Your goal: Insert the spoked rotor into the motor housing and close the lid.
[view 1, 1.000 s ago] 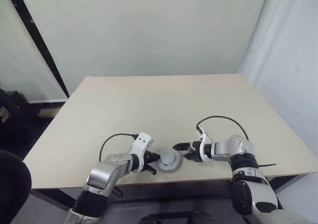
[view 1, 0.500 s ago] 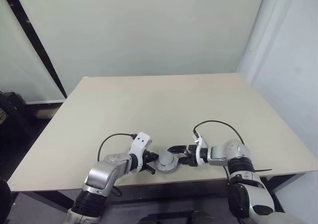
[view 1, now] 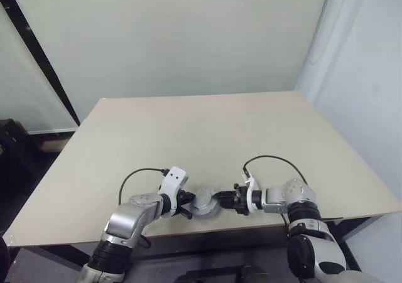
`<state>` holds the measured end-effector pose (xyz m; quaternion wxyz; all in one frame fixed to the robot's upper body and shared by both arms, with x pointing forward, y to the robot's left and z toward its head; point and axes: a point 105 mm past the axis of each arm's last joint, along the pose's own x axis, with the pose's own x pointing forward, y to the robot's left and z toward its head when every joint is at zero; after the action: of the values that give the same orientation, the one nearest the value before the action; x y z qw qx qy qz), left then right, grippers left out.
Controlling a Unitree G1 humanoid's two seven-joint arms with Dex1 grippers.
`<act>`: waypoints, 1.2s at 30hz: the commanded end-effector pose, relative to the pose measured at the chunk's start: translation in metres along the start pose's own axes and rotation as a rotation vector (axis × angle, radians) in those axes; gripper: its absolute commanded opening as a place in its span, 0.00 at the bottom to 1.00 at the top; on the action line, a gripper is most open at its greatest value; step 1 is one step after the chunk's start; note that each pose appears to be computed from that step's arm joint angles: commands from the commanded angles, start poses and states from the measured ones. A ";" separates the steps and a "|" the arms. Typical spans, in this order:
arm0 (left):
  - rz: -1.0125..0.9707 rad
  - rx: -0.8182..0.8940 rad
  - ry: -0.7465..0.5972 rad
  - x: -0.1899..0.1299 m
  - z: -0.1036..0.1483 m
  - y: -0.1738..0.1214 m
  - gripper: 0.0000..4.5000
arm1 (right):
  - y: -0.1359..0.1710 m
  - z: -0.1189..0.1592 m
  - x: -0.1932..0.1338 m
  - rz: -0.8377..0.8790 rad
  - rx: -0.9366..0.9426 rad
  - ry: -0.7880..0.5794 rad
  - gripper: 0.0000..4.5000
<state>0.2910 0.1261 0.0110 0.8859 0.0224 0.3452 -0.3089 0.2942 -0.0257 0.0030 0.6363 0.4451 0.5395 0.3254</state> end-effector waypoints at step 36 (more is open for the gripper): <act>-0.073 -0.691 -0.472 -0.075 0.020 0.036 1.00 | 0.040 0.013 0.004 0.283 0.067 -0.149 0.27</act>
<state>0.2798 0.1898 0.0511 0.8807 -0.3559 0.2461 -0.1927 0.2965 -0.0115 0.0115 0.6093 0.5349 0.4847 0.3281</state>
